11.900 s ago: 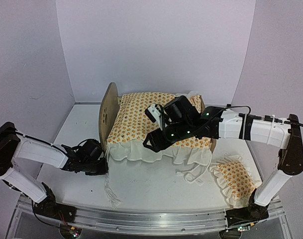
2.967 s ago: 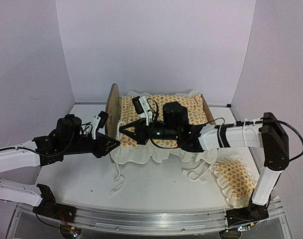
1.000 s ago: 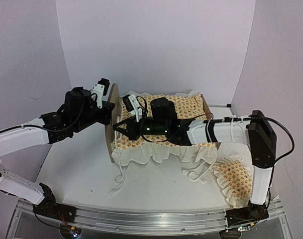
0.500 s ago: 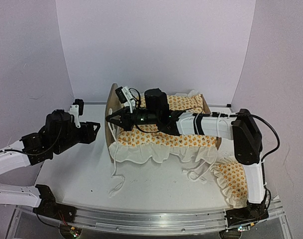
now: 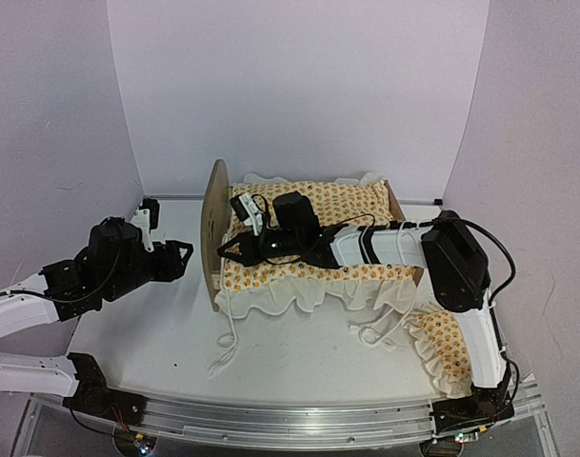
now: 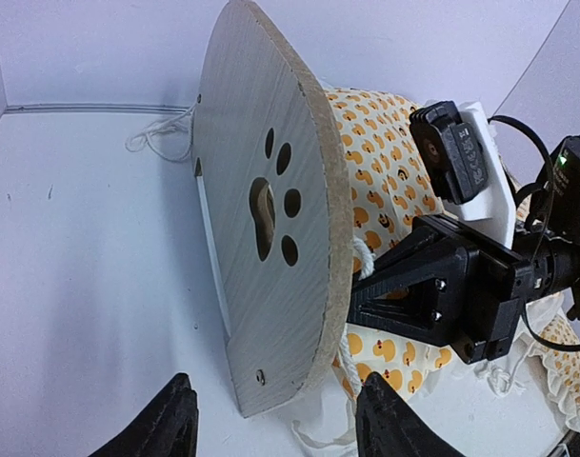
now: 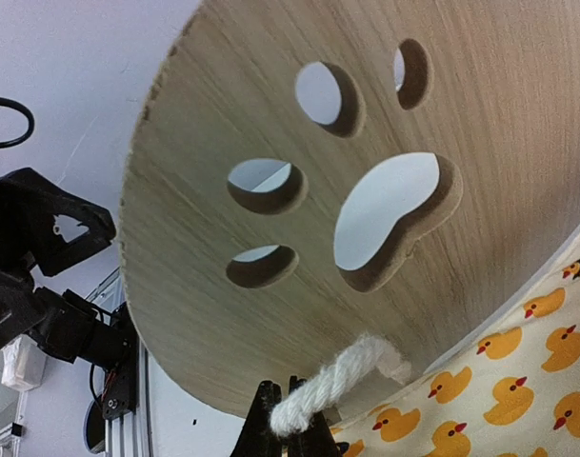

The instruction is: Set up the pet bed

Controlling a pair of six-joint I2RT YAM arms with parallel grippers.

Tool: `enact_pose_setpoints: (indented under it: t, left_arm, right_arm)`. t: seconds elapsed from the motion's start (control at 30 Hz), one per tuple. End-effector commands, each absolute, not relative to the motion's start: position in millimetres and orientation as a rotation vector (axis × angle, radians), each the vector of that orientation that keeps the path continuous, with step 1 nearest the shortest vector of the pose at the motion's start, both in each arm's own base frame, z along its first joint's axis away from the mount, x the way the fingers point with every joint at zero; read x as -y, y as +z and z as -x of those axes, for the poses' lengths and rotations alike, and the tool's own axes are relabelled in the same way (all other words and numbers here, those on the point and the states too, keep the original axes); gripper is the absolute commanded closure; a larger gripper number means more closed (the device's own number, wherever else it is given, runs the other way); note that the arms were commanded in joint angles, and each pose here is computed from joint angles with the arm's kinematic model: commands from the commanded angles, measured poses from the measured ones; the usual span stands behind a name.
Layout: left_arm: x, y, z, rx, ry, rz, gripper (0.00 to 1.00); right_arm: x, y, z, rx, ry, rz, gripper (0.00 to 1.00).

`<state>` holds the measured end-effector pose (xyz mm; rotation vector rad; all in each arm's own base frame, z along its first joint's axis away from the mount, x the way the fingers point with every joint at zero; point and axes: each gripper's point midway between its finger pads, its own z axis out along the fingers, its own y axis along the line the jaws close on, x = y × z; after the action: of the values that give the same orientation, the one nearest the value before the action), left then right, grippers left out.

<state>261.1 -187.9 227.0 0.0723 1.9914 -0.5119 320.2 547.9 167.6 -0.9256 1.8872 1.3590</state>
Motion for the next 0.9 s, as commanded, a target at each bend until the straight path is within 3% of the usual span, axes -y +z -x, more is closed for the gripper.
enact_pose_setpoints:
  t: [0.0,0.2,0.43,0.67,0.87]
  left_arm:
    - [188.1,242.2,-260.9,-1.945,-0.567,-0.039,0.43]
    - [189.3,241.8,-258.7,-1.946,-0.594,-0.032,0.36]
    - [195.2,236.7,-261.4,-1.971,-0.619,-0.008,0.29]
    - [217.6,240.7,-268.2,-1.982,-0.726,0.015,0.22]
    - [231.2,224.5,-286.7,-2.067,-0.655,0.035,0.22]
  right_arm:
    - [-553.0,199.8,-342.3,-1.878,1.331,0.834,0.98]
    - [-562.1,169.4,-329.9,-2.032,1.401,0.842,0.9]
    - [-548.0,183.7,-326.2,-2.12,1.297,0.831,0.6]
    - [-530.3,192.5,-313.9,-2.202,1.213,0.903,0.43]
    - [-504.2,224.7,-286.7,-2.141,1.172,1.031,0.37]
